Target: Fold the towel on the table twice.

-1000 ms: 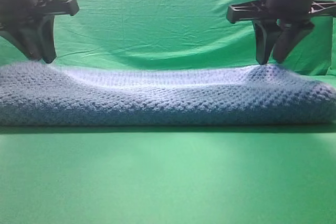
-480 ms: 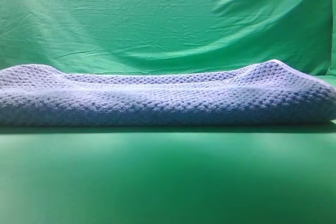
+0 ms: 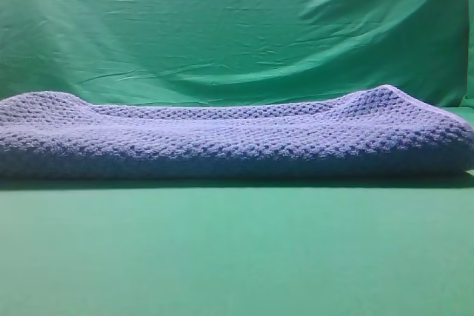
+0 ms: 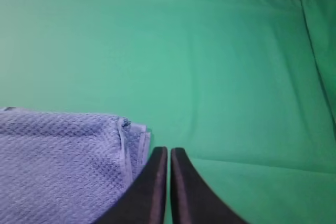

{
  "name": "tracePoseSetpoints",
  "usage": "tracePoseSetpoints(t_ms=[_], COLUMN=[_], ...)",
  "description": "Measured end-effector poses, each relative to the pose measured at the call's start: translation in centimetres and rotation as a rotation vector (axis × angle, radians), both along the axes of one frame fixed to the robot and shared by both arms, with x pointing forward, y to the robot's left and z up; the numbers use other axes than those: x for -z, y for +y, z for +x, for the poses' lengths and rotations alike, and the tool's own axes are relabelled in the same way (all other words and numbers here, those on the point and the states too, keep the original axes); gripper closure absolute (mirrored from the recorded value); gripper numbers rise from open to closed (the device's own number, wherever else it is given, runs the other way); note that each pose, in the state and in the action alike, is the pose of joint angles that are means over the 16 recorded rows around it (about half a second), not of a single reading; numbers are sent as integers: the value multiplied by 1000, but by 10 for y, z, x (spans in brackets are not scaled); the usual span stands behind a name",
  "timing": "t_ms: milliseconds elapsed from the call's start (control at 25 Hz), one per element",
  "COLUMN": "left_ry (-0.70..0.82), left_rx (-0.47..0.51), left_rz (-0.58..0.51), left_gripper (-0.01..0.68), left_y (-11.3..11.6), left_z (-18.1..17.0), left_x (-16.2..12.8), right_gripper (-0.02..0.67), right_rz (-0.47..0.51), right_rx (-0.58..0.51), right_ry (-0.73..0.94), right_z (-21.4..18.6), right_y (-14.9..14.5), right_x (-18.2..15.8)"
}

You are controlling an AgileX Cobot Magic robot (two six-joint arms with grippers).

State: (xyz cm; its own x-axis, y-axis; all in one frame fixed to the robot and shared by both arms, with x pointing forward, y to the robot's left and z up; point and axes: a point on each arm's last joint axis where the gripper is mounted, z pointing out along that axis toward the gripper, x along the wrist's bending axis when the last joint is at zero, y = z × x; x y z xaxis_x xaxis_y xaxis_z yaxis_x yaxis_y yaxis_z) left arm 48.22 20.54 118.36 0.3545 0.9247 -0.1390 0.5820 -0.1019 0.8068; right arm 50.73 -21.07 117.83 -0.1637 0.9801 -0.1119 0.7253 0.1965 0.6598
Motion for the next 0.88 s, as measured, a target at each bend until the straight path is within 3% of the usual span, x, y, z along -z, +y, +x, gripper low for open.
tracePoseSetpoints(t_ms=[360,880], left_ry=[-111,-292], left_rx=[99,122], left_rz=[-85,-129], left_gripper=[617,617], left_y=[25,64], left_z=[-100,-212], left_x=[-8,50], right_gripper=[649,649], right_rz=[77,175], right_rx=[-89,-250], right_ry=[-148,-388], right_z=[-93,-216], right_y=[-31,-69], right_x=[-17,41])
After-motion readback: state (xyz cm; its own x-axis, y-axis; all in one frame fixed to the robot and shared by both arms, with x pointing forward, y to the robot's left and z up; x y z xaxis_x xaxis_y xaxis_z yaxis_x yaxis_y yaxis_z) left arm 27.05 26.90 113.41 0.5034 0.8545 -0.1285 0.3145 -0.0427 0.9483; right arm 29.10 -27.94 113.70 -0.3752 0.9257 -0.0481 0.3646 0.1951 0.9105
